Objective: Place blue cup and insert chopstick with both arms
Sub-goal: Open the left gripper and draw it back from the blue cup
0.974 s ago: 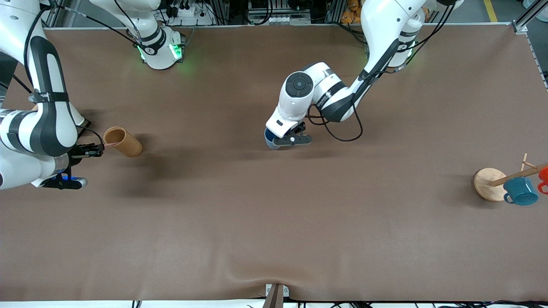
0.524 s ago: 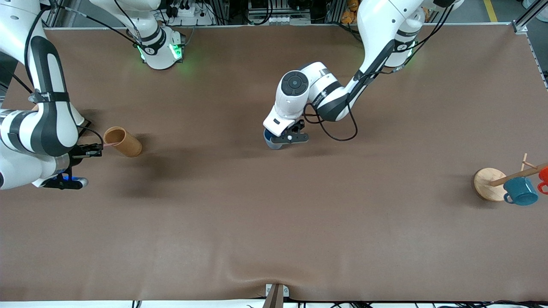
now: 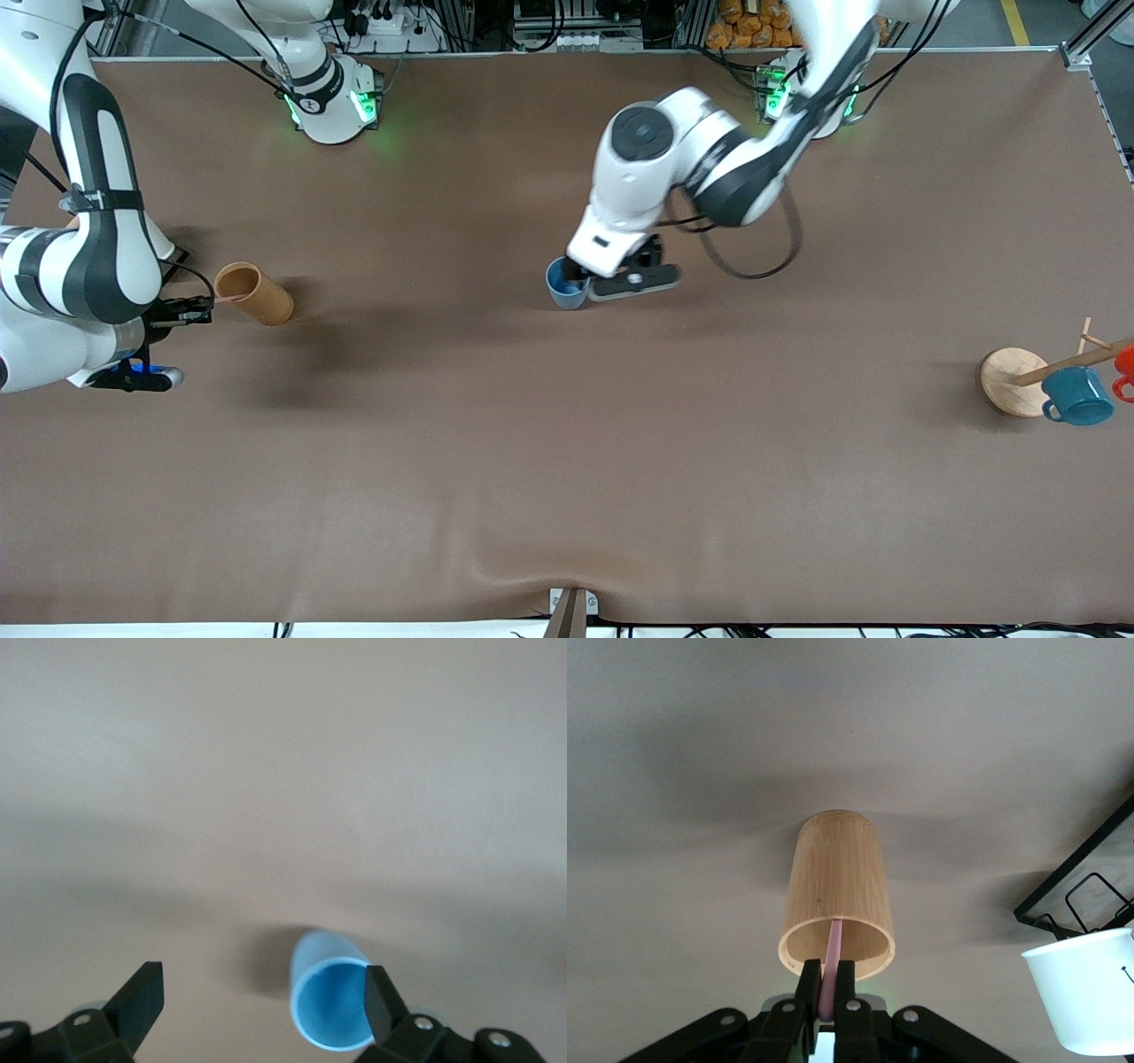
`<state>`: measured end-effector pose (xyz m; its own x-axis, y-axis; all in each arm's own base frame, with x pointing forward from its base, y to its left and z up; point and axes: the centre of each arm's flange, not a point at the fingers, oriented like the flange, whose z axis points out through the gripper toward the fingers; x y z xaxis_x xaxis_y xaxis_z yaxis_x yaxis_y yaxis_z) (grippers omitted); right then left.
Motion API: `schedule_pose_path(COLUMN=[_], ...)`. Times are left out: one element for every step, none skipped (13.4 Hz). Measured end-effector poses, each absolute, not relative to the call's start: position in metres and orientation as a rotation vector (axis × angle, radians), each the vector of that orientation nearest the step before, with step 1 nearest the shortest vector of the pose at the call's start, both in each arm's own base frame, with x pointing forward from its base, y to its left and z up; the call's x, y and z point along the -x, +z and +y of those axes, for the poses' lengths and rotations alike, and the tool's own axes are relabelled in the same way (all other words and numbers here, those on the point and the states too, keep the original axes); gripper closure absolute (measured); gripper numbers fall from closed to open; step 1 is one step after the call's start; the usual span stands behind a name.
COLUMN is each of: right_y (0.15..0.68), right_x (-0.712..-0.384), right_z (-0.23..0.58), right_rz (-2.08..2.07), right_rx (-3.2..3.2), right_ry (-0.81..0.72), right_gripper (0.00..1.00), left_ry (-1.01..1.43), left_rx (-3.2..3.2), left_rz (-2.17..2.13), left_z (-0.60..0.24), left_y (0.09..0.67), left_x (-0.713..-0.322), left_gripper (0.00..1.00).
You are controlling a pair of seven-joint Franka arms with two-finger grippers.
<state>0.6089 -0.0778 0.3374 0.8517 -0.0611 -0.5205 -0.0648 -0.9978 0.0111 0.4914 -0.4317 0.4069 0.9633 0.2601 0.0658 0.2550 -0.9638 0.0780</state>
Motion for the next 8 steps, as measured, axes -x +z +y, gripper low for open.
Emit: schedule_pose_path(right_y=[0.340, 0.343, 0.346, 0.348, 0.350, 0.351, 0.352, 0.353], right_x=[-0.609, -0.609, -0.609, -0.608, -0.608, -0.608, -0.608, -0.608], right_z=[-0.077, -0.077, -0.077, -0.076, -0.076, -0.076, -0.076, -0.075], right_rz=[0.102, 0.101, 0.101, 0.100, 0.100, 0.099, 0.099, 0.098], right_rx=[3.017, 3.017, 3.017, 3.018, 3.018, 3.018, 3.017, 3.017], right_ry=[0.847, 0.845, 0.844, 0.843, 0.841, 0.841, 0.843, 0.844], right_gripper=[0.90, 0.90, 0.90, 0.90, 0.90, 0.90, 0.90, 0.90], left_ry=[0.149, 0.173, 0.184, 0.185, 0.179, 0.166, 0.144, 0.112], left_rx=[-3.043, -3.043, -3.048, -3.059, -3.076, -3.099, -3.125, -3.155], left_rz=[0.449, 0.497, 0.545, 0.576, 0.576, 0.556, 0.526, 0.485], left_z=[-0.413, -0.396, -0.378, -0.360, -0.341, -0.321, -0.302, -0.283], left_y=[0.433, 0.455, 0.473, 0.486, 0.497, 0.508, 0.519, 0.529], left_x=[-0.501, -0.509, -0.517, -0.526, -0.537, -0.547, -0.556, -0.563], left_gripper=[0.00, 0.00, 0.00, 0.00, 0.00, 0.00, 0.00, 0.00])
